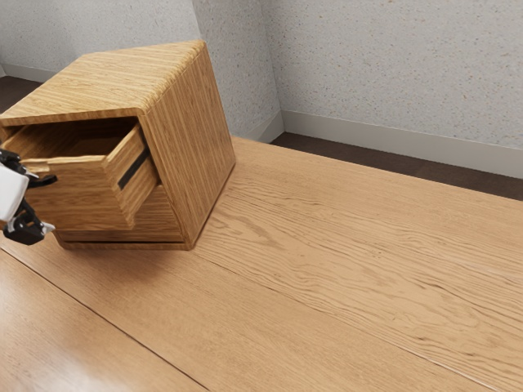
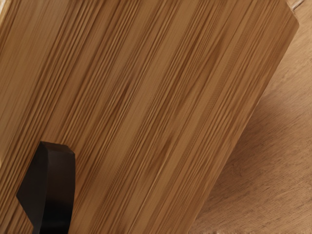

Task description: Pull the drawer handle with one arm to open the drawer

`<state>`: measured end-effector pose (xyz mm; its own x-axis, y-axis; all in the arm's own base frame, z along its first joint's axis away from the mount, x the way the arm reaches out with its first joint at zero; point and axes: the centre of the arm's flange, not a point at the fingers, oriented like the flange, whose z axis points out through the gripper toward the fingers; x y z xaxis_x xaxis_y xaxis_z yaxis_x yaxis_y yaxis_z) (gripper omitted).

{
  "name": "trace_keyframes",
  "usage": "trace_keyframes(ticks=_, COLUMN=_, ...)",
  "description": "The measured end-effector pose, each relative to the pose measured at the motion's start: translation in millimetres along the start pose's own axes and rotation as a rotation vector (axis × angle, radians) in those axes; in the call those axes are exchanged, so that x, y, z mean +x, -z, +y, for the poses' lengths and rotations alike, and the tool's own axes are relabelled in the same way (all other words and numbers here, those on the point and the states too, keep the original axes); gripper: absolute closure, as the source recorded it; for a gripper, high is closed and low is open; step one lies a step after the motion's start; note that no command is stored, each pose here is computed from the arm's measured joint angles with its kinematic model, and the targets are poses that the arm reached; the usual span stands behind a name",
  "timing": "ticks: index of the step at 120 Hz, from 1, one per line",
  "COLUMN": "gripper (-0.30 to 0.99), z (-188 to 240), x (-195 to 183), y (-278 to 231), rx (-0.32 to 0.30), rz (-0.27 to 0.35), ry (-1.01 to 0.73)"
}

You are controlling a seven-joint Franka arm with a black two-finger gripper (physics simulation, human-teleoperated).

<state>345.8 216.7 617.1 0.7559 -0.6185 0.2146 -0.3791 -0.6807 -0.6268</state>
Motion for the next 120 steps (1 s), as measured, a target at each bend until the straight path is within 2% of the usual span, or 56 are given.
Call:
trace_keyframes(ticks=22, gripper=0.13, z=11.9, x=-9.4, y=11.3, rx=0.020, rz=-0.008, ry=0.026)
trace_keyframes(ticks=43, gripper=0.25, z=31.5, x=-2.3, y=27.2, rx=0.048, rz=-0.012, ry=0.048)
trace_keyframes(ticks=57, gripper=0.19, z=42.0, x=-6.1, y=34.6, rx=0.062, rz=-0.017, ry=0.059)
trace_keyframes(ticks=63, gripper=0.11, z=46.1, x=-9.7, y=35.6, rx=0.065, rz=-0.024, ry=0.062)
trace_keyframes(ticks=98, gripper=0.42, z=67.5, x=-20.0, y=59.4, rx=0.103, rz=-0.021, ry=0.112)
trace_keyframes(ticks=104, gripper=0.55, z=78.2, x=-9.7, y=77.1, rx=0.139, rz=-0.023, ry=0.097)
trace_keyframes(ticks=114, gripper=0.33, z=99.1, x=39.6, y=122.1, rx=0.209, rz=-0.033, ry=0.025)
trace_keyframes(ticks=120, gripper=0.24, z=90.0, x=79.9, y=150.5, rx=0.179, rz=0.003, ry=0.012)
